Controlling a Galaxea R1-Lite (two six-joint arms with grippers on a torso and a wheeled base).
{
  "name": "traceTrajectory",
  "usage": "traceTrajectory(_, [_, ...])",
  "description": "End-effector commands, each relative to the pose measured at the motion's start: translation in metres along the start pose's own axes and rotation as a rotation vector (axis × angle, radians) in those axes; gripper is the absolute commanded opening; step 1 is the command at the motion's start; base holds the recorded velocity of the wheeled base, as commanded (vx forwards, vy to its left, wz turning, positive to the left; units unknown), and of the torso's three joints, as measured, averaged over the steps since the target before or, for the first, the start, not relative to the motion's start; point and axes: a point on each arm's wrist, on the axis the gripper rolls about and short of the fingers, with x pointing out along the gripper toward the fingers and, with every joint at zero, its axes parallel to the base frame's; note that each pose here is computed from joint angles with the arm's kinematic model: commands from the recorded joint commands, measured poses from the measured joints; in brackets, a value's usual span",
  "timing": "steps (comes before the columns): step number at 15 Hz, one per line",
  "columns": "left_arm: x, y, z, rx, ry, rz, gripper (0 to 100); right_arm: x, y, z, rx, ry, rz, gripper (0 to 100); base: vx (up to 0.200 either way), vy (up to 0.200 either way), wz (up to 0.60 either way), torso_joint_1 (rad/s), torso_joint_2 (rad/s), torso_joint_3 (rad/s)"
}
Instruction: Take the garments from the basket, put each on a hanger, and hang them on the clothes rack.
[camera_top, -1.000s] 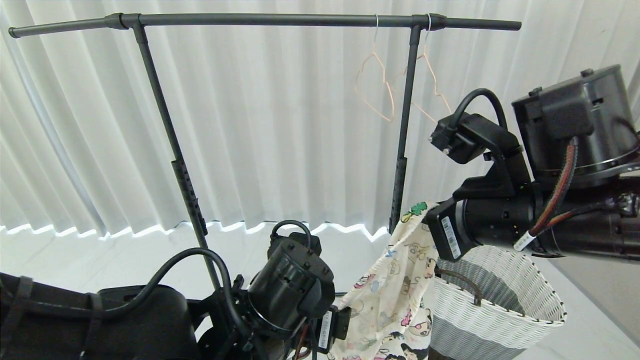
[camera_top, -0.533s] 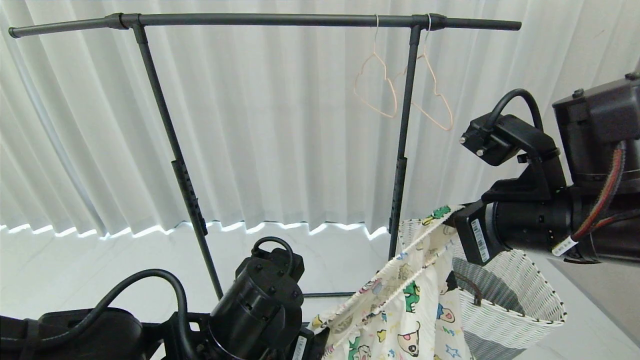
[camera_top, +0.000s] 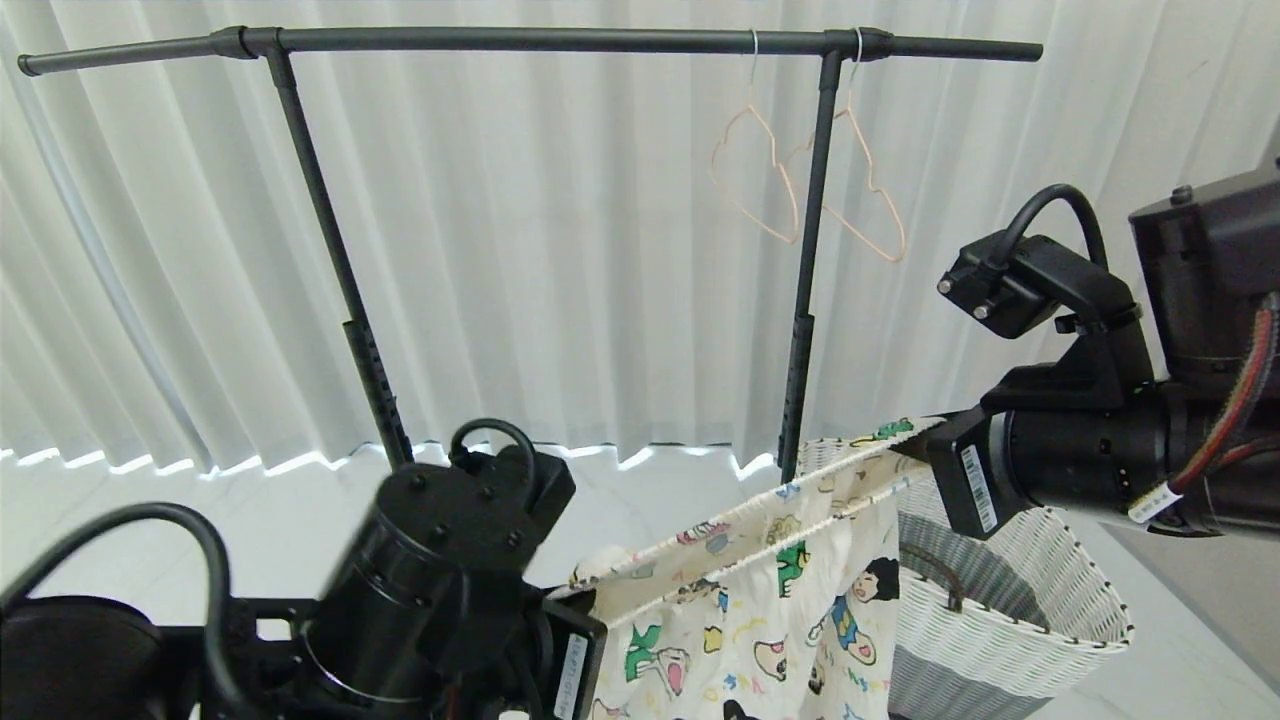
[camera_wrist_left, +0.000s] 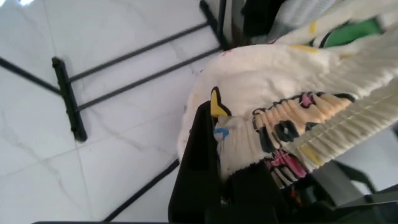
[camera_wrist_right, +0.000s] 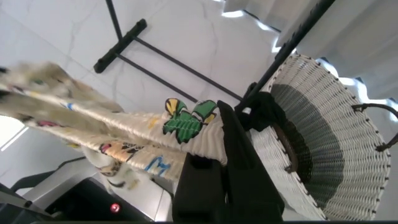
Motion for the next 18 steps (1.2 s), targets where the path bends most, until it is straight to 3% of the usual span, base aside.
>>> traceTrajectory(1, [-0.039, 0.022, 0.054, -0.068, -0.122, 0.001, 0, -0.003, 0.001, -0.001, 0.008, -0.005, 0.008, 0, 0.000, 0.000, 0.00, 0.000, 0.00, 0.000])
traceTrajectory(2, [-0.052, 0.030, 0.081, -0.094, -0.127, 0.004, 0, -0.004, 0.002, 0.000, 0.015, -0.012, 0.013, 0, 0.000, 0.000, 0.00, 0.000, 0.00, 0.000])
traceTrajectory(3, [-0.055, 0.032, 0.088, -0.099, -0.119, 0.003, 0, -0.005, 0.002, 0.001, 0.016, -0.017, 0.012, 0, 0.000, 0.000, 0.00, 0.000, 0.00, 0.000])
traceTrajectory(4, [-0.077, 0.041, 0.117, -0.107, -0.061, -0.010, 0, -0.010, 0.001, 0.008, 0.025, -0.060, 0.017, 0, 0.000, 0.000, 0.00, 0.000, 0.00, 0.000])
traceTrajectory(6, [-0.097, 0.044, 0.136, -0.104, -0.002, -0.035, 0, -0.019, 0.000, 0.021, 0.037, -0.107, 0.022, 0, 0.000, 0.000, 0.00, 0.000, 0.00, 0.000])
traceTrajectory(8, [-0.100, 0.045, 0.137, -0.065, 0.001, -0.041, 0, -0.026, -0.001, 0.032, 0.042, -0.129, 0.021, 0, 0.000, 0.000, 0.00, 0.000, 0.00, 0.000])
traceTrajectory(11, [-0.103, 0.048, 0.121, 0.113, 0.035, -0.041, 0, -0.037, -0.003, 0.044, 0.046, -0.146, 0.024, 0, 0.000, 0.000, 0.00, 0.000, 0.00, 0.000])
traceTrajectory(13, [-0.110, 0.049, 0.118, 0.176, 0.024, -0.057, 0, -0.043, -0.004, 0.048, 0.048, -0.155, 0.025, 0, 0.000, 0.000, 0.00, 0.000, 0.00, 0.000])
traceTrajectory(14, [-0.112, 0.047, 0.119, 0.180, 0.009, -0.101, 0, -0.051, -0.005, 0.048, 0.041, -0.147, 0.028, 0, 0.000, 0.000, 0.00, 0.000, 0.00, 0.000])
traceTrajectory(16, [-0.108, 0.043, 0.134, 0.183, -0.126, -0.172, 0, -0.084, -0.004, 0.039, 0.015, -0.127, 0.077, 0, 0.000, 0.000, 0.00, 0.000, 0.00, 0.000])
traceTrajectory(18, [-0.100, 0.037, 0.148, 0.225, -0.233, -0.236, 0, -0.114, 0.000, 0.022, -0.035, -0.075, 0.157, 0, 0.000, 0.000, 0.00, 0.000, 0.00, 0.000])
